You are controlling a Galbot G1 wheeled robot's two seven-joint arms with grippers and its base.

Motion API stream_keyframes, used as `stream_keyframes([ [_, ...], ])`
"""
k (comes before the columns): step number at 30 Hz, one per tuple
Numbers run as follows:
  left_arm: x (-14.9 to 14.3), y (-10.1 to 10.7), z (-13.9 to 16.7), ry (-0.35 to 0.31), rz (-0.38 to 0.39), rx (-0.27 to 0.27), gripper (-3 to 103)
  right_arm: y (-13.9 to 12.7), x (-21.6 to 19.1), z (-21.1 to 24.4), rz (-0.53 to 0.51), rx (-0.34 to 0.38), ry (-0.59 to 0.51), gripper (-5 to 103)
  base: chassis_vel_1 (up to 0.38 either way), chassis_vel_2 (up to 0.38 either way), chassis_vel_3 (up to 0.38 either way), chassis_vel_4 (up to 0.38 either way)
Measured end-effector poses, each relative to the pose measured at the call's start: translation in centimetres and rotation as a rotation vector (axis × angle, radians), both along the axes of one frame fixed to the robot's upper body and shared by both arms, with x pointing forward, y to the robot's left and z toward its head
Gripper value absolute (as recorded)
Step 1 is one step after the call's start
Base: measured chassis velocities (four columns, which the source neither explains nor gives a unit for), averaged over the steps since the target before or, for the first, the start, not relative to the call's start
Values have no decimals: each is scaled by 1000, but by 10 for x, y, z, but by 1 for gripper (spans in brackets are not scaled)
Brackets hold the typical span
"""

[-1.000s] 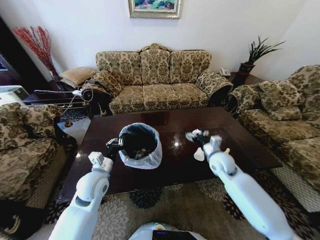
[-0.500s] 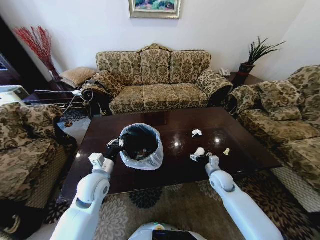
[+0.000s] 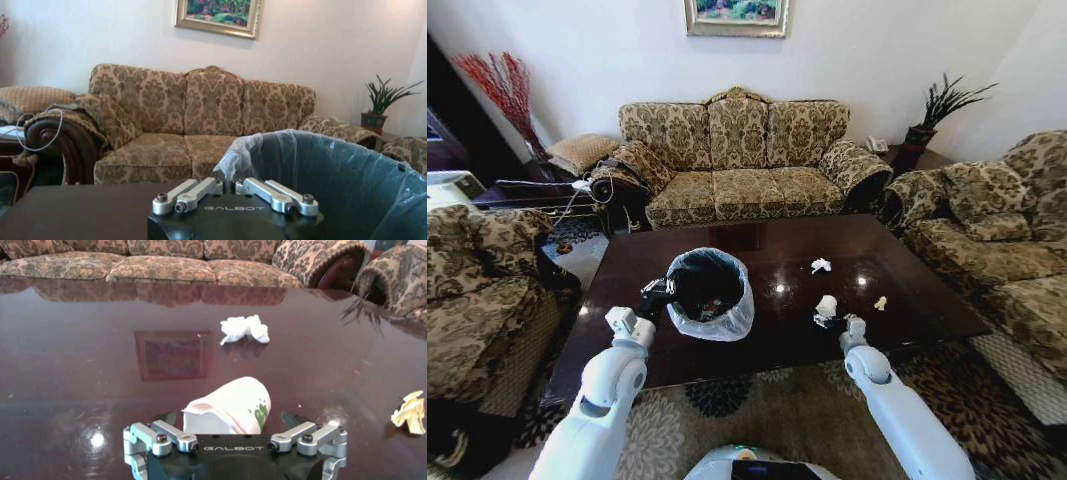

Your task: Move to the front of the table and place the trash on the table into the trash bin.

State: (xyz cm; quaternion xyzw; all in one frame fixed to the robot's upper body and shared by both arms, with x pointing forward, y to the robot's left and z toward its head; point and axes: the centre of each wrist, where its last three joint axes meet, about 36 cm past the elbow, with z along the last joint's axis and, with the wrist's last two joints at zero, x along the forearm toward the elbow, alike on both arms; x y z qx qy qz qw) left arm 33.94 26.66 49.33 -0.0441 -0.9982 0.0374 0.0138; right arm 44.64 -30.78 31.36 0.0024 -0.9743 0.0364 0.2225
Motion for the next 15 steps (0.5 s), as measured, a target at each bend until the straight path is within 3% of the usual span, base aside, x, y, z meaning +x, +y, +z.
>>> stream_keyframes([
  [6, 1, 1, -1, -2, 0, 1, 3, 1, 9, -8, -12, 37, 8, 97, 0, 0, 0, 0],
  [10, 1, 2, -1, -4, 2, 2, 3, 1, 14, -11, -24, 51, 13, 79, 0, 0, 0, 0],
  [12, 2, 2, -2, -4, 3, 2, 3, 1, 14, -11, -26, 52, 12, 79, 0, 0, 0, 0],
  [15, 2, 2, -3, -5, 4, -1, 3, 2, 16, -12, -32, 54, 12, 62, 0, 0, 0, 0],
])
